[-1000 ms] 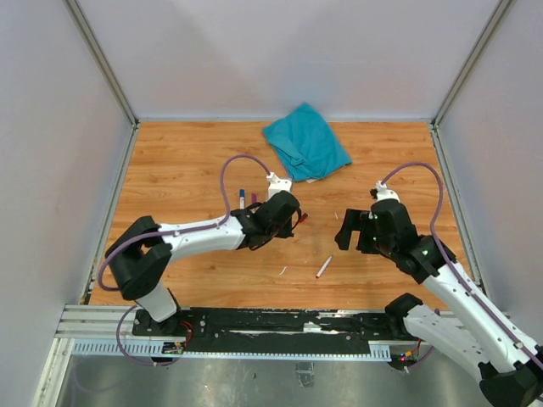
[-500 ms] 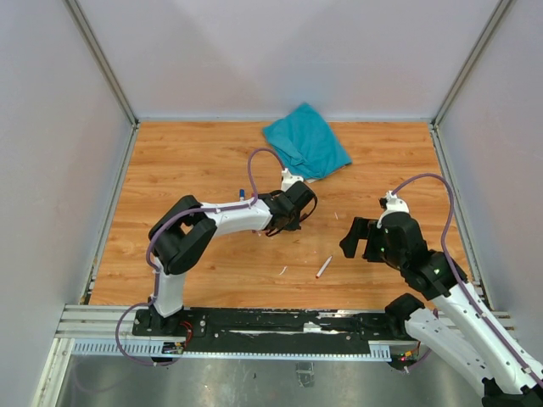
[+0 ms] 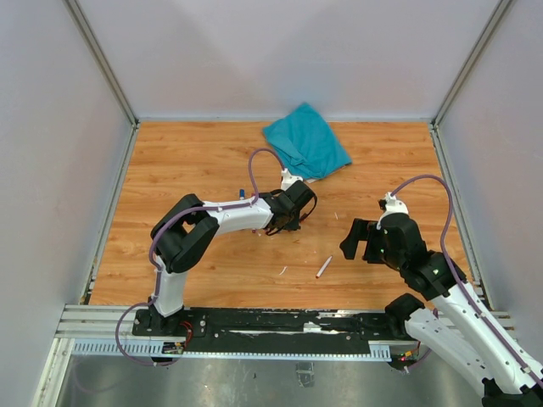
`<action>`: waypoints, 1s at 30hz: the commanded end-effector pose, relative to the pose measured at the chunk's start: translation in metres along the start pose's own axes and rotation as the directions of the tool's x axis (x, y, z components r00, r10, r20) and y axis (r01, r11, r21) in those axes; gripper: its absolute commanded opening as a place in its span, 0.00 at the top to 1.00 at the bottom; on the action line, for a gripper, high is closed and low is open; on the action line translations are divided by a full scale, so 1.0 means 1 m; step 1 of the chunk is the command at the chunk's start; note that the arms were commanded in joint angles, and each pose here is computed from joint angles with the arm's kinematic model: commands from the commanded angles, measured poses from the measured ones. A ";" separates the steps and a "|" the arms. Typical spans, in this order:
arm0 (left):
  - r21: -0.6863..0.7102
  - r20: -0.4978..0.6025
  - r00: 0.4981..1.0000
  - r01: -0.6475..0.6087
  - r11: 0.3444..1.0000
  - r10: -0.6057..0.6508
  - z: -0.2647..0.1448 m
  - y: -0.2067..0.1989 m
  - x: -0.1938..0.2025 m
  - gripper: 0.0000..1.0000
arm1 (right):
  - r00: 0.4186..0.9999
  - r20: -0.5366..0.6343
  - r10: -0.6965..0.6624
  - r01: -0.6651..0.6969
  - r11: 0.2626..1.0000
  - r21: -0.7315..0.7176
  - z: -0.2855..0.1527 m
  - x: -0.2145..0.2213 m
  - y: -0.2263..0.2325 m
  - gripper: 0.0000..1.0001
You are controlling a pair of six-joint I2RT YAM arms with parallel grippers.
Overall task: Insert the pens into the pen caps
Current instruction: Place the pen at the center of the board.
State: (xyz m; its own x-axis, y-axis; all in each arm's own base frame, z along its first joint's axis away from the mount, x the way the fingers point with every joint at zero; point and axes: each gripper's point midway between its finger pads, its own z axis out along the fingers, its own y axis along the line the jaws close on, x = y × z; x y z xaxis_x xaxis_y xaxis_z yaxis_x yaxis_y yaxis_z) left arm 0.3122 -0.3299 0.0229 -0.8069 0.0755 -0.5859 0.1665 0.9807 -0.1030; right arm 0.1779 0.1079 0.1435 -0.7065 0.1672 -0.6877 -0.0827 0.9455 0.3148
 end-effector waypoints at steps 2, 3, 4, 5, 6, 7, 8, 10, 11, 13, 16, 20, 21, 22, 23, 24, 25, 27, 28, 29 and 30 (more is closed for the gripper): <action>0.010 -0.010 1.000 0.009 1.000 -0.009 0.004 -0.003 -0.002 0.76 | 1.000 -0.004 0.017 -0.017 0.999 0.030 0.001 0.004 -0.009 0.00; 0.011 -0.010 1.000 0.010 1.000 -0.010 0.004 -0.004 -0.002 0.76 | 1.000 -0.004 0.018 -0.017 0.999 0.031 0.001 0.004 -0.009 0.00; 0.012 -0.010 1.000 0.010 1.000 -0.010 0.004 -0.004 -0.002 0.76 | 1.000 -0.003 0.018 -0.018 0.999 0.030 0.001 0.004 -0.009 0.00; 0.014 -0.009 1.000 0.012 1.000 -0.012 0.004 -0.004 -0.002 0.75 | 1.000 -0.002 0.018 -0.018 0.999 0.030 0.001 0.004 -0.009 0.00; 0.016 -0.010 1.000 0.012 1.000 -0.012 0.004 -0.005 -0.002 0.75 | 1.000 -0.003 0.019 -0.019 0.999 0.030 0.001 0.005 -0.009 0.00; 0.019 -0.009 1.000 0.012 1.000 -0.012 0.003 -0.005 -0.003 0.75 | 1.000 -0.003 0.019 -0.019 0.999 0.030 0.001 0.004 -0.009 0.00; 0.022 -0.007 1.000 0.013 1.000 -0.013 0.002 -0.006 -0.004 0.75 | 1.000 -0.004 0.019 -0.019 0.999 0.030 0.000 0.005 -0.009 0.00; 0.030 -0.002 1.000 0.012 0.999 -0.012 0.001 -0.007 -0.005 0.75 | 1.000 -0.002 0.019 -0.019 0.999 0.033 0.000 0.005 -0.010 0.00; 0.032 0.001 1.000 0.011 0.999 -0.011 0.000 -0.007 -0.006 0.76 | 1.000 0.000 0.018 -0.018 0.999 0.033 0.000 0.004 -0.010 0.00; 0.035 0.004 1.000 0.010 0.999 -0.010 -0.001 -0.008 -0.007 0.78 | 1.000 0.003 0.018 -0.018 0.999 0.034 -0.001 0.004 -0.010 0.00; 0.050 -0.001 1.000 0.019 0.999 -0.019 -0.001 -0.011 -0.006 0.83 | 1.000 0.005 0.018 -0.018 0.999 0.032 -0.001 0.004 -0.010 0.00; 0.071 -0.007 0.999 0.048 0.996 -0.048 -0.001 -0.013 -0.002 0.85 | 1.000 0.003 0.019 -0.019 0.999 0.036 -0.001 0.005 -0.011 0.00; 0.075 -0.009 0.998 0.058 0.995 -0.057 -0.001 -0.014 -0.001 0.85 | 1.000 0.002 0.019 -0.019 0.999 0.038 -0.001 0.005 -0.011 0.00; 0.081 -0.010 0.998 0.065 0.995 -0.064 -0.002 -0.014 0.000 0.85 | 1.000 0.002 0.019 -0.019 0.999 0.040 -0.001 0.005 -0.012 0.00; 0.082 -0.014 0.997 0.072 0.994 -0.071 -0.002 -0.013 0.002 0.85 | 1.000 0.002 0.020 -0.020 0.999 0.039 -0.001 0.005 -0.012 0.00; 0.084 -0.015 0.997 0.078 0.993 -0.077 -0.003 -0.013 0.003 0.85 | 1.000 0.001 0.020 -0.020 0.999 0.039 -0.001 0.005 -0.011 0.00; 0.084 -0.016 0.996 0.088 0.993 -0.087 -0.004 -0.013 0.003 0.85 | 1.000 0.001 0.021 -0.021 0.999 0.040 -0.001 0.005 -0.012 0.00; 0.075 -0.014 0.994 0.110 0.991 -0.110 -0.006 -0.009 0.006 0.85 | 1.000 0.002 0.021 -0.021 0.999 0.042 0.000 0.005 -0.012 0.00; 0.069 -0.009 0.992 0.123 0.990 -0.123 -0.007 -0.006 0.006 0.85 | 1.000 0.000 0.021 -0.021 0.999 0.042 0.000 0.005 -0.012 0.00; 0.065 -0.004 0.991 0.136 0.989 -0.136 -0.008 -0.004 0.007 0.85 | 1.000 -0.001 0.021 -0.021 0.999 0.043 0.000 0.005 -0.012 0.00; 0.063 0.001 0.989 0.150 0.987 -0.151 -0.010 -0.002 0.007 0.85 | 1.000 -0.001 0.021 -0.021 0.999 0.043 0.000 0.005 -0.012 0.00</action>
State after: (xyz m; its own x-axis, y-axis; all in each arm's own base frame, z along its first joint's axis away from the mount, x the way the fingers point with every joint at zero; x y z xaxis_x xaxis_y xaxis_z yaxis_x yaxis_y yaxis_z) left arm 0.3079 -0.3368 0.0232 -0.8141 -0.0070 -0.5808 0.1316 0.9717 -0.1962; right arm 0.1752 0.1063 0.1422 -0.7053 0.1684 -0.6886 -0.0832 0.9450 0.3163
